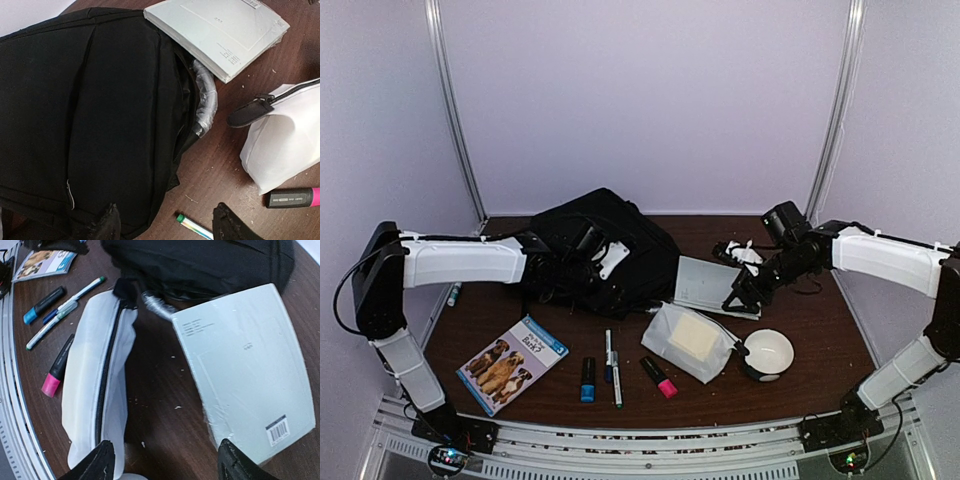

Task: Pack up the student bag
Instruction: Pick up the book at the center of the board.

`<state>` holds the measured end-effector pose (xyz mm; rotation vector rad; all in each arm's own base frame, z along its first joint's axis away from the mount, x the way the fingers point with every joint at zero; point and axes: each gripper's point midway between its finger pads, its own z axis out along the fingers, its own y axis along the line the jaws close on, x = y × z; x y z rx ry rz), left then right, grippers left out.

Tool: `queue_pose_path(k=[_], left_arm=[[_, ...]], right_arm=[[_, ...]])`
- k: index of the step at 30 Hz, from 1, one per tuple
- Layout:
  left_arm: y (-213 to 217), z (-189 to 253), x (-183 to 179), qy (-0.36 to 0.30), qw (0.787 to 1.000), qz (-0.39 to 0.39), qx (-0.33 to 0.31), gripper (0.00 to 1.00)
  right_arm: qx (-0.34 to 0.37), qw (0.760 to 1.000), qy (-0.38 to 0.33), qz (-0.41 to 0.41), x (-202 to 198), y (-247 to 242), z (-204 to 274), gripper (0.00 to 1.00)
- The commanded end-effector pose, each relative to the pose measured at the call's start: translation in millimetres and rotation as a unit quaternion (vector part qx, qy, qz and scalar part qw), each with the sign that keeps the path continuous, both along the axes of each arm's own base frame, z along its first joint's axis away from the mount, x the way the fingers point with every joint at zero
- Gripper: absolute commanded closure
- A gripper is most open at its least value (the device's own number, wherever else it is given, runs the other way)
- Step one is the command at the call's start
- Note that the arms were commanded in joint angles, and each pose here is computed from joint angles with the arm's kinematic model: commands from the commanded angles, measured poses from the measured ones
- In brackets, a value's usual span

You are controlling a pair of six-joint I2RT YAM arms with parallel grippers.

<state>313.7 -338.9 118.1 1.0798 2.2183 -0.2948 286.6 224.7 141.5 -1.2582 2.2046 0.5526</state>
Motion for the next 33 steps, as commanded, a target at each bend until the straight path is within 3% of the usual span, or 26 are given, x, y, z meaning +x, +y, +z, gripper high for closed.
queue_pose_path(k=[1,10,14,18,23,27,33], left_arm=[[0.7,17.9,-4.6,-0.007,0.999,0.018,-0.047,0.34],[11.0,8.7,4.8,-0.027,0.999,0.028,-0.001,0.32],[1.2,6.1,22.2,-0.046,0.998,0.003,0.041,0.31],[-10.5,7.9,33.3,-0.049,0.997,-0.013,0.059,0.31],[-26.9,31.8,34.8,-0.045,0.999,-0.013,0.011,0.31],[-56.8,38.7,35.7,-0.024,0.998,-0.031,-0.056,0.31],[-109.4,34.8,44.9,0.068,0.983,-0.005,-0.171,0.32]], right_arm=[[-0.004,0.999,0.016,0.034,-13.2,20.4,-2.3,0.29],[-0.037,0.999,0.028,0.025,18.4,35.8,-7.4,0.32],[-0.101,0.994,-0.034,-0.020,51.7,28.4,-17.6,0.32],[-0.151,0.986,-0.026,-0.066,85.1,13.2,-27.2,0.33],[-0.182,0.979,-0.004,-0.090,97.8,-1.2,-37.4,0.22],[-0.138,0.981,0.041,-0.130,113.7,-11.7,-38.2,0.02],[-0.036,0.960,0.149,-0.235,131.2,-44.4,-50.8,0.00]])
